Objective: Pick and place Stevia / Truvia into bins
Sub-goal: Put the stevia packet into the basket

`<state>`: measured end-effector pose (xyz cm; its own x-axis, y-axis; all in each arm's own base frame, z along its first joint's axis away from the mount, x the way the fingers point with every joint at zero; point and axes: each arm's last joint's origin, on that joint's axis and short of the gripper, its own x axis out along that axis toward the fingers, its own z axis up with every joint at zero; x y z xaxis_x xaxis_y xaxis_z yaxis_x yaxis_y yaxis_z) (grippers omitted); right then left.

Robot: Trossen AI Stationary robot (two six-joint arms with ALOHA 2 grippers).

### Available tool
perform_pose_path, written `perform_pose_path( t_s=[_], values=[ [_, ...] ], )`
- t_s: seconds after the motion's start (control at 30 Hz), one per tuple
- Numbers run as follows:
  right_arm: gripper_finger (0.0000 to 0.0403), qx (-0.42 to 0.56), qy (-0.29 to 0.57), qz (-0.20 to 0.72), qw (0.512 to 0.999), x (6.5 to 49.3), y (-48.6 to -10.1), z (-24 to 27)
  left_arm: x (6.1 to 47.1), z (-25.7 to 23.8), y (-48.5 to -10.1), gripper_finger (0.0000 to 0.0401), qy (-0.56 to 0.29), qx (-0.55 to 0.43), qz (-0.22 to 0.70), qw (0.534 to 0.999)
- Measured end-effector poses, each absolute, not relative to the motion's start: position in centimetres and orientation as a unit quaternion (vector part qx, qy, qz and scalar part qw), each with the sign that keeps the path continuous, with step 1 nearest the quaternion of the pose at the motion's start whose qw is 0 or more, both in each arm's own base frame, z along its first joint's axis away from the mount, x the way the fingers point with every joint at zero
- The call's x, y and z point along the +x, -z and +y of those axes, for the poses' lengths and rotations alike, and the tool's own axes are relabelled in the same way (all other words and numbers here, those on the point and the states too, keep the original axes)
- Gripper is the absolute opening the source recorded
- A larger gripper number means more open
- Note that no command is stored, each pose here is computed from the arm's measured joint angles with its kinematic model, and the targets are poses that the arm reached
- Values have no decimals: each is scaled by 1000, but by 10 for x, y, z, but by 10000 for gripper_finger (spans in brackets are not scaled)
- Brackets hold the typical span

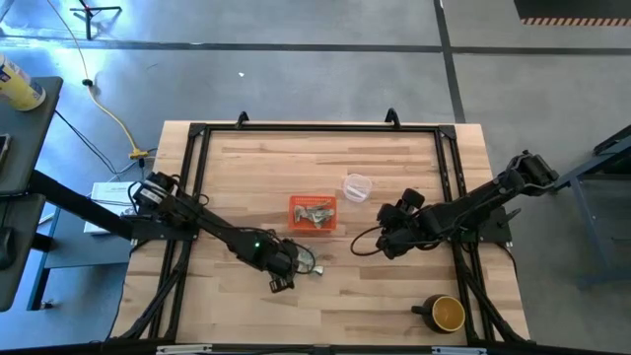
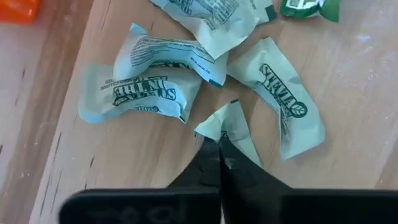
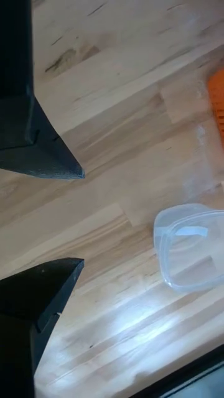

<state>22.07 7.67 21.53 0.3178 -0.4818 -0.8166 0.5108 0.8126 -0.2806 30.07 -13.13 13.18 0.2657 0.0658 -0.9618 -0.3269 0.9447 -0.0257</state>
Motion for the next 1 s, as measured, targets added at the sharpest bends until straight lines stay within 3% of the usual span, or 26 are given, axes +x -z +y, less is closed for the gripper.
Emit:
perform_pose_path(
  t_s=[0.23,0.4,0.6,0.8,0.9,1.0],
  values=[
    [208,14,313,488,815,221,-216,77,284,-122,-153,23,-135,-94,614,772],
    [208,7,321,477,818,222,-216,76,268,-114,-204,19,-149,-75,605,779],
    [209,10,327,465,823,223,-217,76,276,-90,-263,19,-148,-40,492,857],
    [209,16,336,462,821,225,-217,71,318,-28,-261,20,-121,2,448,886],
    [209,26,333,469,817,226,-217,69,330,0,-243,49,-125,20,471,873],
    [209,36,330,475,815,226,-216,70,335,16,-233,114,-115,20,487,865]
  ],
)
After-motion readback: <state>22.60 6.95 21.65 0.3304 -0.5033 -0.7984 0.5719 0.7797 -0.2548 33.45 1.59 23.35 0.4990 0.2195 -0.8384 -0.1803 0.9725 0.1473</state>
